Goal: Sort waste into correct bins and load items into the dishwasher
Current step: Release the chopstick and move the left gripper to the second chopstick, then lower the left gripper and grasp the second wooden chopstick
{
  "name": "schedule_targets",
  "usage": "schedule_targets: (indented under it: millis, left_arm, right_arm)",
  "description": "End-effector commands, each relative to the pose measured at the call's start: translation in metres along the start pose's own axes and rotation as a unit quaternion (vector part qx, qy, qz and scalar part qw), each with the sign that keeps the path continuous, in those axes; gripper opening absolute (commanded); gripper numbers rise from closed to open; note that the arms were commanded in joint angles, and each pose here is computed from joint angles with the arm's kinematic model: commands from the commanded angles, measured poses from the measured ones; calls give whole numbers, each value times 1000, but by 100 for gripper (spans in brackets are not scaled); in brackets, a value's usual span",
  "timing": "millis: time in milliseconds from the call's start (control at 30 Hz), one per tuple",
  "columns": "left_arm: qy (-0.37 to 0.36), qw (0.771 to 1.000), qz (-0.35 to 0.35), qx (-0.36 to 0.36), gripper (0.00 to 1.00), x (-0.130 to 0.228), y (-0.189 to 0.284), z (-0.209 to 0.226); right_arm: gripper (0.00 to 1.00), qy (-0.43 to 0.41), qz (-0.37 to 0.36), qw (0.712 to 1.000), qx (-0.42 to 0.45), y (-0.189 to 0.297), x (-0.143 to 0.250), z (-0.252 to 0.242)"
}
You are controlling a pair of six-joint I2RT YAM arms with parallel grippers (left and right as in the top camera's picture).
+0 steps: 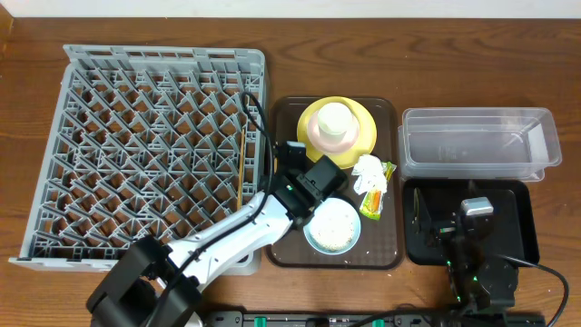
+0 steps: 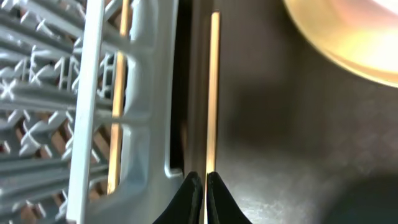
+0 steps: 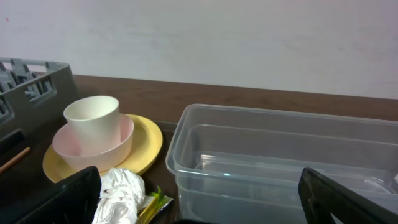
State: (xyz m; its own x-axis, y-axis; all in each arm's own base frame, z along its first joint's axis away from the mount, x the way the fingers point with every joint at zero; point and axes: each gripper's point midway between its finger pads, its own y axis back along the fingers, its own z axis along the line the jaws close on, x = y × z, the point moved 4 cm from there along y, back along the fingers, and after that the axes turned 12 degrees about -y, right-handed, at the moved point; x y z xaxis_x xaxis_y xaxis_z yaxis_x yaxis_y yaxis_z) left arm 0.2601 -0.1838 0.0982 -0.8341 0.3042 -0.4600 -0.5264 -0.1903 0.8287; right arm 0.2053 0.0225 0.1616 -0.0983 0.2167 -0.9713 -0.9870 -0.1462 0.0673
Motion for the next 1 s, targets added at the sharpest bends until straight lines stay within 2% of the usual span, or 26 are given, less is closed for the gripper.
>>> schedule_targets:
  millis: [0,267,967]
  left_arm:
    - [29,999,13,-36,8,12,-10,-1]
    - [11,997,45,-57,8,28,-34,-11]
    - [8,997,62,-48,8,37,-40,-14]
  right_arm:
    - [99,-4,2,1000,1,0,1,-1]
    - [99,-4,2,1000,1,0,1,-1]
    - [99,-4,2,1000,1,0,1,-1]
